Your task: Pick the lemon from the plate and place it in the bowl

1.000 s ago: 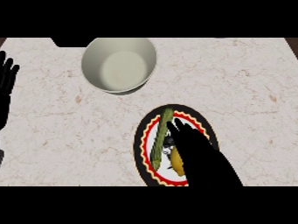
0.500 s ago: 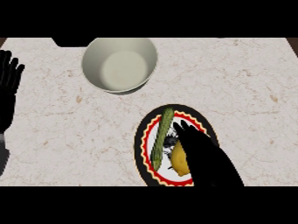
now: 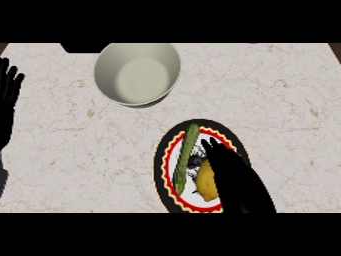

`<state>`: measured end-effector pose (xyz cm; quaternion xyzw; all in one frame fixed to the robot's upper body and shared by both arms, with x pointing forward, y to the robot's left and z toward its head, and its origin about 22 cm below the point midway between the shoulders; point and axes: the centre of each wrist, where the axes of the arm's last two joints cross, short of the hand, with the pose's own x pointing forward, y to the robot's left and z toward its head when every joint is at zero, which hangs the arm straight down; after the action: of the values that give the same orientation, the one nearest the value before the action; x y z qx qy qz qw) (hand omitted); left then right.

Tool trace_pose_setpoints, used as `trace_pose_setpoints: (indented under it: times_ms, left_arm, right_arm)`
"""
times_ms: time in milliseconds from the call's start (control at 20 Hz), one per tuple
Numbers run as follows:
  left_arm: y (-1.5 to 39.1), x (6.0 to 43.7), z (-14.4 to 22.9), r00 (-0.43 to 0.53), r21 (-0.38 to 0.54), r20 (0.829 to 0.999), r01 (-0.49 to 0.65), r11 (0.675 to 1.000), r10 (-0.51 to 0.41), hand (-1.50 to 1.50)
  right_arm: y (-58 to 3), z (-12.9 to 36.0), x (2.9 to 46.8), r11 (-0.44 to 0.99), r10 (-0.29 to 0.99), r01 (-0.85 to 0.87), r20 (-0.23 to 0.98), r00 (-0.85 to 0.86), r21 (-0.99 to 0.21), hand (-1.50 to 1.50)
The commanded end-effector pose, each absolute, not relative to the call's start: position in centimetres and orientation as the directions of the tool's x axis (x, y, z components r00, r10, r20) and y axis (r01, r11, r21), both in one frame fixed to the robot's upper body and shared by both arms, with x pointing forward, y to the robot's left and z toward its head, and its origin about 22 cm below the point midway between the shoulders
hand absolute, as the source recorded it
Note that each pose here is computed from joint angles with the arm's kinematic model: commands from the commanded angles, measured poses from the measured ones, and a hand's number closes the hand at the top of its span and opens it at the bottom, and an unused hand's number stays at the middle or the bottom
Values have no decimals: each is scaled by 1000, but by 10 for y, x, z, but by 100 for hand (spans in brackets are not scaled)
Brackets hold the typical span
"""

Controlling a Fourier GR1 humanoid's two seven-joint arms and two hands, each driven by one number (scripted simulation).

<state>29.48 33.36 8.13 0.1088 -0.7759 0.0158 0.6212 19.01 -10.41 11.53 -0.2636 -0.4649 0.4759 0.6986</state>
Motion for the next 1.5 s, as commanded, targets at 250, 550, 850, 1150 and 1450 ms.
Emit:
trace_pose_setpoints:
  times_ms: [250, 550, 850, 1150, 1450]
  left_arm:
    - [342, 294, 94, -207, 108, 967, -178, 978, -145, 0]
    - [330, 294, 77, -210, 110, 967, -175, 978, -147, 0]
    - [335, 295, 83, -206, 89, 971, -175, 981, -125, 0]
    - [328, 295, 75, -201, 110, 968, -184, 977, -147, 0]
    - [328, 292, 72, -209, 129, 963, -181, 975, -167, 0]
  right_arm:
    - [-92, 84, 180, 377, 926, -437, 340, 163, -817, -150]
    - [-108, 88, 200, 351, 936, -478, 299, 184, -805, -150]
    - [-101, 67, 217, 373, 928, -476, 313, 202, -796, -150]
    - [-85, 34, 219, 374, 926, -493, 282, 252, -786, -150]
    - [-112, 42, 226, 356, 932, -480, 267, 245, -802, -150]
